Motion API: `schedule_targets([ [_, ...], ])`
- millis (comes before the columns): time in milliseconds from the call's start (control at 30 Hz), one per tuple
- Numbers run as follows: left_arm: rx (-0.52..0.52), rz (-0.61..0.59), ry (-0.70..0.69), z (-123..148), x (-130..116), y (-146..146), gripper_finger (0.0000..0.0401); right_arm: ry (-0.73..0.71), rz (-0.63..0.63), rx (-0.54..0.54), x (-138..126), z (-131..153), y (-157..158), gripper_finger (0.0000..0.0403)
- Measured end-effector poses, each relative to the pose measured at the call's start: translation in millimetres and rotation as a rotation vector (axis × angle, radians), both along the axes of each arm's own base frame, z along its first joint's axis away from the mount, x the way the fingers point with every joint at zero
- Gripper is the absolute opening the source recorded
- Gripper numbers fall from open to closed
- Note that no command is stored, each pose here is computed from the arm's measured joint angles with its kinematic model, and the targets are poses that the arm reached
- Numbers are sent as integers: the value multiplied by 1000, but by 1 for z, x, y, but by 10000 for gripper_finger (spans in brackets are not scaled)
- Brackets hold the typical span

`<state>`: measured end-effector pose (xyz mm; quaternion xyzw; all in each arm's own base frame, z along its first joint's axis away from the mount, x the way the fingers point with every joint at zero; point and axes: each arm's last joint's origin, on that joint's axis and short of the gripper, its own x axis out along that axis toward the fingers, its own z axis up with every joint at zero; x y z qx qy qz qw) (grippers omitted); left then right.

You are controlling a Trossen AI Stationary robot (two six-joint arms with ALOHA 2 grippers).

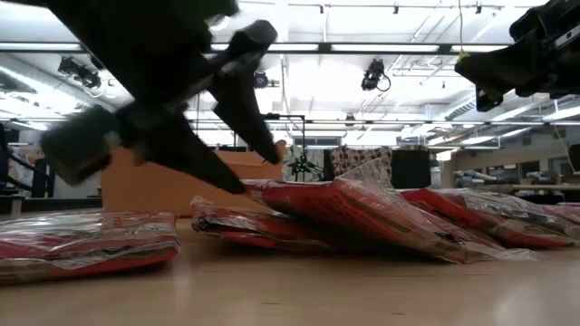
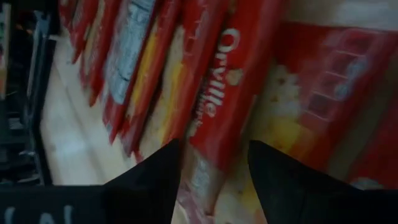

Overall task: Sort popcorn bags into baskets
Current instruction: Put the popcorn bag into the orange bin

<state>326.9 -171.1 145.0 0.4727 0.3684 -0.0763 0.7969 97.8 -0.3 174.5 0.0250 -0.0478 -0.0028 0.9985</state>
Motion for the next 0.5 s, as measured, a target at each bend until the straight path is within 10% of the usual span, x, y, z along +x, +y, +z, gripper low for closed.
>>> schedule_targets([
  [500, 22, 9, 65, -18, 9, 14, 130, -25, 0, 0, 0, 2, 0, 66],
])
